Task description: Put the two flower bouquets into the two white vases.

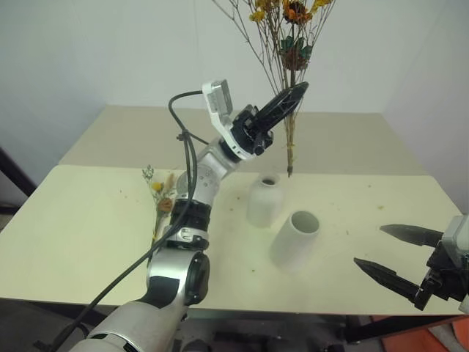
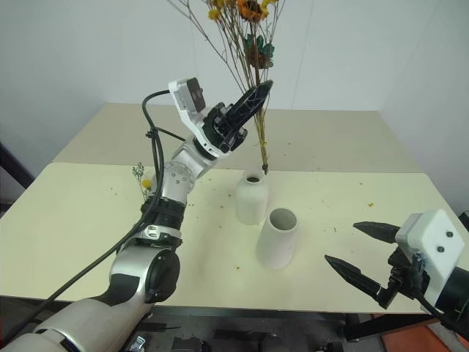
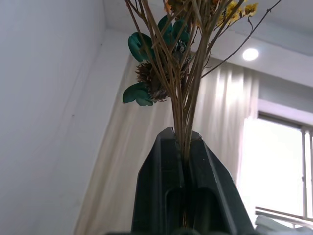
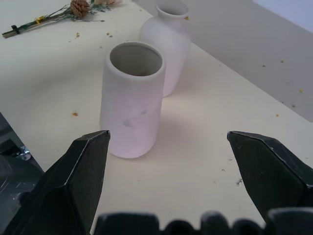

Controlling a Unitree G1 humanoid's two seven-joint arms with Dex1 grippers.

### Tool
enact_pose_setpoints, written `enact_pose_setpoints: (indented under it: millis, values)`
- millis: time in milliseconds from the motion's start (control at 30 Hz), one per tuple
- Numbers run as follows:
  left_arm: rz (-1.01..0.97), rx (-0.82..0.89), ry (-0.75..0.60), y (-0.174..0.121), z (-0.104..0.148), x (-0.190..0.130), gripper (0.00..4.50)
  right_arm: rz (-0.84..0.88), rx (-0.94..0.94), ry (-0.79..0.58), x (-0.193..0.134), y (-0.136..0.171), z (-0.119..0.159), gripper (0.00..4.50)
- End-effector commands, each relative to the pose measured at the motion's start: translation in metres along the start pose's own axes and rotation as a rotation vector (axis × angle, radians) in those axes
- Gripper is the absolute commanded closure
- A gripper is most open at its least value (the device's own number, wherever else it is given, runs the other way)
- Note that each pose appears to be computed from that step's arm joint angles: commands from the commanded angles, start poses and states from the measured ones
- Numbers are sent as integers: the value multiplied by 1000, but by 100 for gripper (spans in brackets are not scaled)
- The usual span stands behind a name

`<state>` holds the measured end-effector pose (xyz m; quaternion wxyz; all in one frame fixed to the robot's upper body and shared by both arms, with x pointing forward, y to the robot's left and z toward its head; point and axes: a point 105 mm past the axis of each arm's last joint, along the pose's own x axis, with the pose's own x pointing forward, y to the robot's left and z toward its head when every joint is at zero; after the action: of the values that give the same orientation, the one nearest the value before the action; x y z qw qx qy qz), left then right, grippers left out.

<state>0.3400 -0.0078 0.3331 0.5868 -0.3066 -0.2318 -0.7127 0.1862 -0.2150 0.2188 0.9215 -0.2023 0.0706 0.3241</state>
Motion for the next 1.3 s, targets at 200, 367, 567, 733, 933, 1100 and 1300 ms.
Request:
enact_pose_setpoints:
  millis: [200,367,567,733,933,1100,1300]
  values:
    - [-149,-59,77,-27,-26,4,447,18,-35,-19,0,5,14,0]
    - [-167,-68,128,-32,-49,-1,447,7,-31,-17,0,6,15,0]
    - [-163,-63,130,-29,-58,1,447,-11,-43,-24,-2,7,18,0]
    - [-168,-52,149,-26,-66,-2,447,-6,-44,-22,-7,11,20,0]
    - [-175,-57,150,-25,-79,-3,447,17,-53,-16,-10,17,23,0]
    - [-179,-35,161,-25,-90,-4,447,14,-52,-23,-9,18,24,0]
    - [-193,-7,194,-27,-104,-9,447,9,-50,-19,-9,18,23,0]
